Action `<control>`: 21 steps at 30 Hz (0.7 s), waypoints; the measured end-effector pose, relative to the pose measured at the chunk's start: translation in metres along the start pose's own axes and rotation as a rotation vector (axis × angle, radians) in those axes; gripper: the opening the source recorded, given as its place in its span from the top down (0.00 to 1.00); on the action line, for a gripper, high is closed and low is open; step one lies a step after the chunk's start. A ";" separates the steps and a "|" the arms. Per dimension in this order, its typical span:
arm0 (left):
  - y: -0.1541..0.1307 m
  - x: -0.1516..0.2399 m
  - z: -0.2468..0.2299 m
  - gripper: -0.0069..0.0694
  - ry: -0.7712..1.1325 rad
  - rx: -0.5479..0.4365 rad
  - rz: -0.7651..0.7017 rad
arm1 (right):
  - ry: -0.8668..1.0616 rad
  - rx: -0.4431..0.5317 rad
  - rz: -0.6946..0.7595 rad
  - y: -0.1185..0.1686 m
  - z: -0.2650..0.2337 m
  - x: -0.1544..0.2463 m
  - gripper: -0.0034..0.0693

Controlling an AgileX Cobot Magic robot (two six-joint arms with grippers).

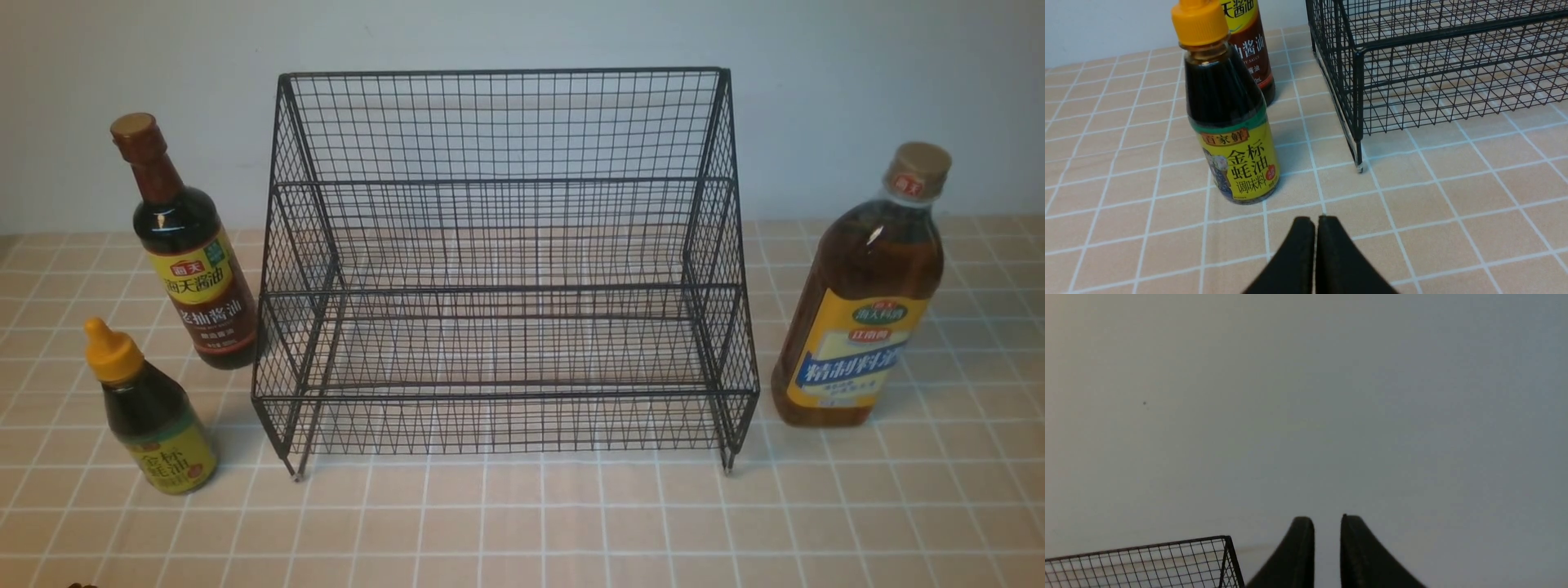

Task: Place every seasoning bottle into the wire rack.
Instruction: Use the right arm to grab the condiment bottle closest to it

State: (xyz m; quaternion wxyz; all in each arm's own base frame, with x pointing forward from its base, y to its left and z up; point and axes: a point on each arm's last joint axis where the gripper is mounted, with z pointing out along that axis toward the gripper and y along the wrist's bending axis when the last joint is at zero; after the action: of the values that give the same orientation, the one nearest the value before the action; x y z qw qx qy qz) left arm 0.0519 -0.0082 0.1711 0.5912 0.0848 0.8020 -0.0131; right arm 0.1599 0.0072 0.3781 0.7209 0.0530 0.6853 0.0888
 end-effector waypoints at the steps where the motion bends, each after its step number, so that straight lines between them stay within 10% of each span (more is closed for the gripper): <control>1: 0.000 0.000 0.000 0.92 0.000 0.000 0.000 | 0.034 -0.021 -0.009 0.005 0.013 0.001 0.78; 21: 0.000 0.000 0.000 0.92 0.000 0.000 0.000 | 0.310 -0.126 -0.168 0.029 0.115 0.070 0.14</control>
State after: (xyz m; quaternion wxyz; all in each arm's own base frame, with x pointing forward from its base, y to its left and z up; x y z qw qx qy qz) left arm 0.0519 -0.0082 0.1711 0.5912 0.0847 0.8020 -0.0132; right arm 0.2761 0.0553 0.3213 0.6135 -0.0640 0.7832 0.0781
